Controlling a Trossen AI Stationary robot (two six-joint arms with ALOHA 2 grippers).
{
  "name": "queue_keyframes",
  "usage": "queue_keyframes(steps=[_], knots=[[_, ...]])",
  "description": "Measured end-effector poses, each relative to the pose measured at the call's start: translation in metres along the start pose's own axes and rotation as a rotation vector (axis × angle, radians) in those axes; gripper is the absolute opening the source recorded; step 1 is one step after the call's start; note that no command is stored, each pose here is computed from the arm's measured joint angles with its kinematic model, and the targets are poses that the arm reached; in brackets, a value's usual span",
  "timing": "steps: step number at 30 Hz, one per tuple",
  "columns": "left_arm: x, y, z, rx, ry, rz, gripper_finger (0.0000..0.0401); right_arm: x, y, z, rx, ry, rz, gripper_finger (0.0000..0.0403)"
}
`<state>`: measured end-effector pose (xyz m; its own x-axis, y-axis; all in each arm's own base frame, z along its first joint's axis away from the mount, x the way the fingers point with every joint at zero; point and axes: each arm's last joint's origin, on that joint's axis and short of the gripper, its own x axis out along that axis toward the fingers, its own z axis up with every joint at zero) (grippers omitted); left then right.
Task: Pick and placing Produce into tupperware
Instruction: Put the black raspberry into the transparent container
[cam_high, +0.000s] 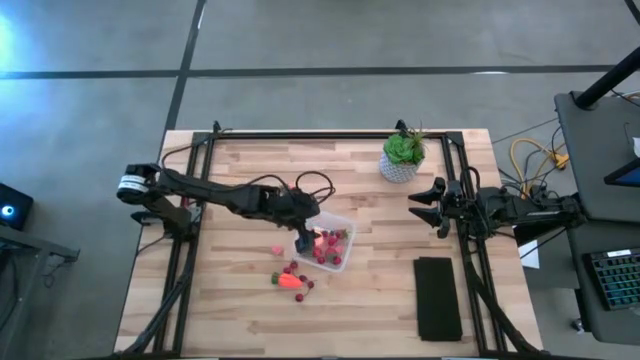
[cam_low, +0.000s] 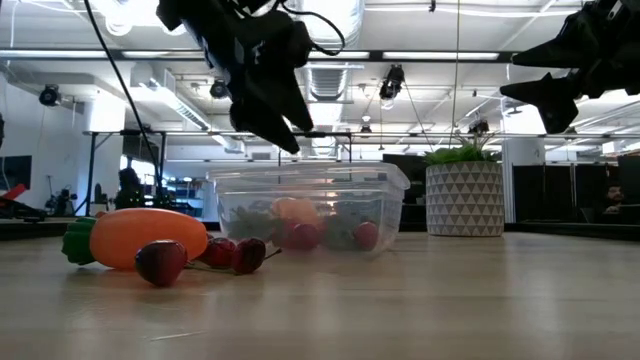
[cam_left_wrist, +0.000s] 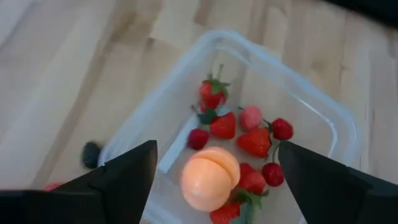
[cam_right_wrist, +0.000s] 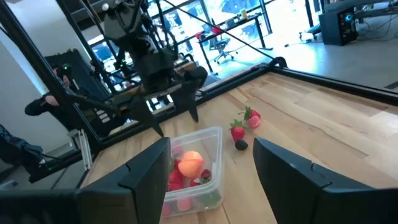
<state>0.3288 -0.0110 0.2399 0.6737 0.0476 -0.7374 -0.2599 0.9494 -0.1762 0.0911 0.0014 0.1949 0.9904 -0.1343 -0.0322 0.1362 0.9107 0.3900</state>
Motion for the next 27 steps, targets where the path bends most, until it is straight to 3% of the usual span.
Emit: queue_keyframes(steps=[3, 5, 6, 11, 15, 18, 27], knots=[[-0.007, 0.011, 0.01, -0.132, 0.008, 0.048, 0.0317, 0.0, 0.0, 0.0, 0.0, 0.0, 0.0, 0.0221], [-0.01, 0.023, 0.013, -0.13, 0.041, 0.082, 0.0309, 0.0, 0.0, 0.0, 0.0, 0.0, 0.0, 0.0221], [-0.011, 0.027, 0.015, -0.053, 0.055, 0.077, 0.0304, 0.0, 0.0, 0.0, 0.0, 0.0, 0.0, 0.0221], [-0.02, 0.037, 0.01, 0.591, 0.186, 0.042, 0.0272, 0.0, 0.0, 0.0, 0.0, 0.0, 0.0, 0.0221], [-0.015, 0.052, 0.004, 0.824, 0.242, 0.115, 0.0255, 0.0, 0.0, 0.0, 0.0, 0.0, 0.0, 0.0221], [-0.004, 0.06, 0.003, 0.876, 0.25, 0.122, 0.0249, 0.0, 0.0, 0.0, 0.0, 0.0, -0.001, 0.0221], [0.022, 0.078, -0.001, 0.855, 0.249, 0.08, 0.0248, 0.0, 0.0, 0.0, 0.0, -0.001, -0.001, 0.0221]])
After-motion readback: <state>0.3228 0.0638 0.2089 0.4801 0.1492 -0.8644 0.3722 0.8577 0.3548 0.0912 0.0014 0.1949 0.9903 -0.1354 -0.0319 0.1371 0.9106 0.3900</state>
